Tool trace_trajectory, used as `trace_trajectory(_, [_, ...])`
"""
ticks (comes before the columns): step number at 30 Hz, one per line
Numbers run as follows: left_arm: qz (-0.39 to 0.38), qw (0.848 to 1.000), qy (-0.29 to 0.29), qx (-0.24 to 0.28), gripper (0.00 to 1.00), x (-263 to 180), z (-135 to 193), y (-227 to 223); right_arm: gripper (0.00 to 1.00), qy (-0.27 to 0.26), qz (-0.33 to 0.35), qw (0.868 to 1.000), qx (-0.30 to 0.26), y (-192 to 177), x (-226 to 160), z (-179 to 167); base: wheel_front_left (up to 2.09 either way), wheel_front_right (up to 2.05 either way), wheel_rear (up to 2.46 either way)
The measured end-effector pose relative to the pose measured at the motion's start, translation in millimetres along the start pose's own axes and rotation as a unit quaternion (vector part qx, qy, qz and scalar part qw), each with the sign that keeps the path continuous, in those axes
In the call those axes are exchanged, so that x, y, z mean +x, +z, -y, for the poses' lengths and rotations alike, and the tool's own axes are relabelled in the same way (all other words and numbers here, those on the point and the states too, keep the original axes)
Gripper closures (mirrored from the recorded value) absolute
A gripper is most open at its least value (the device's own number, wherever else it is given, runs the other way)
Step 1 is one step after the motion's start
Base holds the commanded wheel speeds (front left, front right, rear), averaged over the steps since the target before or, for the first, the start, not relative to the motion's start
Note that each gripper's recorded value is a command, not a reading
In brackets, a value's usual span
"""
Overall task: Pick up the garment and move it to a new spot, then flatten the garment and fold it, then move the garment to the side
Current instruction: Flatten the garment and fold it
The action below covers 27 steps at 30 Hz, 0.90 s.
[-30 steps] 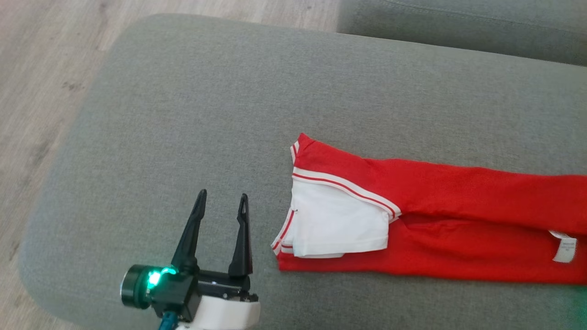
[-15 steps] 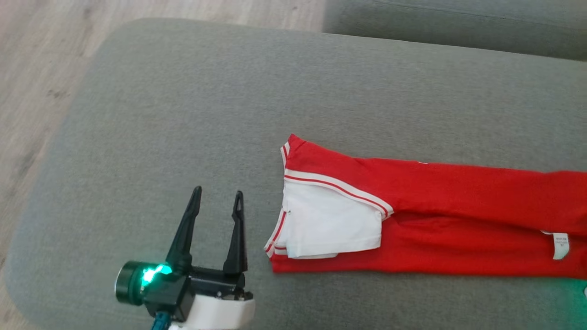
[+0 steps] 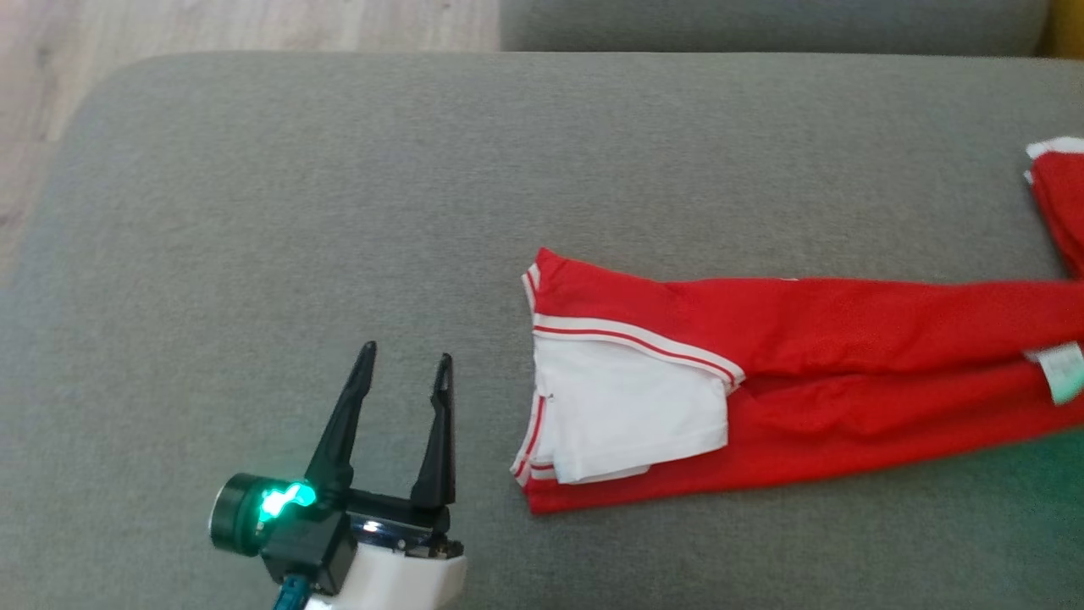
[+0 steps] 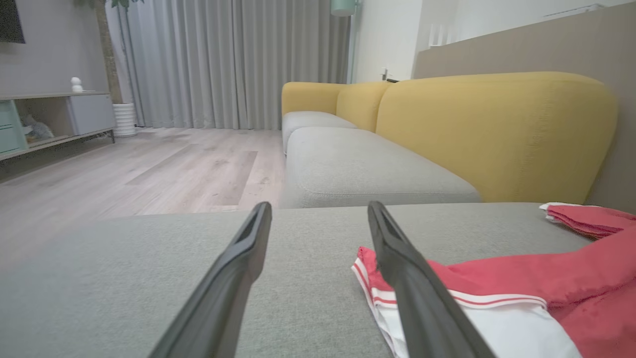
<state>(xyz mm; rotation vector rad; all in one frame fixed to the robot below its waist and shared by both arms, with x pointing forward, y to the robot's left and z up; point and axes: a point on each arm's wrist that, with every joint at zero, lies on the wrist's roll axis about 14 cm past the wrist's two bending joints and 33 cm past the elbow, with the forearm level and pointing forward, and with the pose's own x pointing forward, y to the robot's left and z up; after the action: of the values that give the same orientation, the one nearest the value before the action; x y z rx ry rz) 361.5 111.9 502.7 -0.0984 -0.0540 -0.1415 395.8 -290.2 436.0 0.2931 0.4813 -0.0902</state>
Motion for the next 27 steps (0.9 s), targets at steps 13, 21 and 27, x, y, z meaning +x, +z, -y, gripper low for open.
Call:
trace_trajectory(13, [-0.001, 1.000, -0.011, -0.006, 0.00, -1.8, 6.6, -0.8, 1.00, 0.234, 0.080, 0.967, -0.062, 53.2, -27.0, -163.5, 0.00, 0.00, 0.00])
trace_trajectory(21, [0.004, 1.000, 0.023, 0.002, 0.00, -15.8, -12.7, 5.0, 1.00, 0.367, 0.008, 0.926, -0.091, 1.0, -43.6, -260.4, 0.00, 0.00, 0.00])
trace_trajectory(27, [0.006, 0.999, 0.045, 0.006, 0.00, -24.4, -24.6, 7.7, 1.00, 0.430, -0.064, 0.895, -0.101, -53.8, -56.1, -307.7, 0.00, 0.00, 0.00])
